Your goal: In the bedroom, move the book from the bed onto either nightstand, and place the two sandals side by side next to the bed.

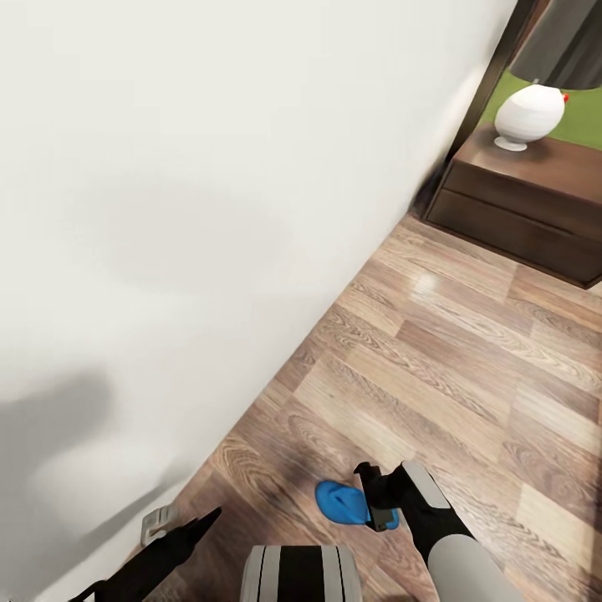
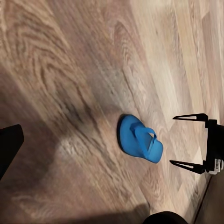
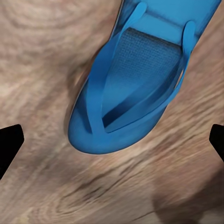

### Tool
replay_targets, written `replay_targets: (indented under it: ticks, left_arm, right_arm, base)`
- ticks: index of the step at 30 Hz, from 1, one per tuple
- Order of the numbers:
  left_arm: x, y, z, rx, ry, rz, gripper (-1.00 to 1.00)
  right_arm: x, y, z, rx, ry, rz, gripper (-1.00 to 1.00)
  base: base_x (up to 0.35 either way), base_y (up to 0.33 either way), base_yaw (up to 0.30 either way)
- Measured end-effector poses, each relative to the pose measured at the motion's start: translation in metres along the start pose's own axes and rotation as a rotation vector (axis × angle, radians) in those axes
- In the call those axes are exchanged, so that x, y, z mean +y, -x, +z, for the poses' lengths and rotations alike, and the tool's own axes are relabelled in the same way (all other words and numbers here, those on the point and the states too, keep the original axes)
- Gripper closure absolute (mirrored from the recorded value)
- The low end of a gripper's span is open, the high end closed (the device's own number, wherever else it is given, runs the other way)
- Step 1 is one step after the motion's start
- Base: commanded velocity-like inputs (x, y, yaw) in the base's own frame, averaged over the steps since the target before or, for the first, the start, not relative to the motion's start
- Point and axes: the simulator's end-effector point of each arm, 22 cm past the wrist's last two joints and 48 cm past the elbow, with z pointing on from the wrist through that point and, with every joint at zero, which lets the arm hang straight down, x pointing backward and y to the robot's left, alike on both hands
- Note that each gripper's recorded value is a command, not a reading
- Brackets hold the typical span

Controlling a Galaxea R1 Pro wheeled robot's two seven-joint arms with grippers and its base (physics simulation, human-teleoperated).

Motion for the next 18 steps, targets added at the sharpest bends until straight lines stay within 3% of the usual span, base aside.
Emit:
replay_targets:
  ticks: [18]
  left_arm:
    - [0.0021, -0.0035, 0.0013, 0.006, 0.004, -0.007, -1.00]
  right_arm:
    - [-0.0038, 0.0005, 0.0039, 0.002, -0.010, 0.003, -1.00]
  base:
    - [0.000, 0.000, 0.031]
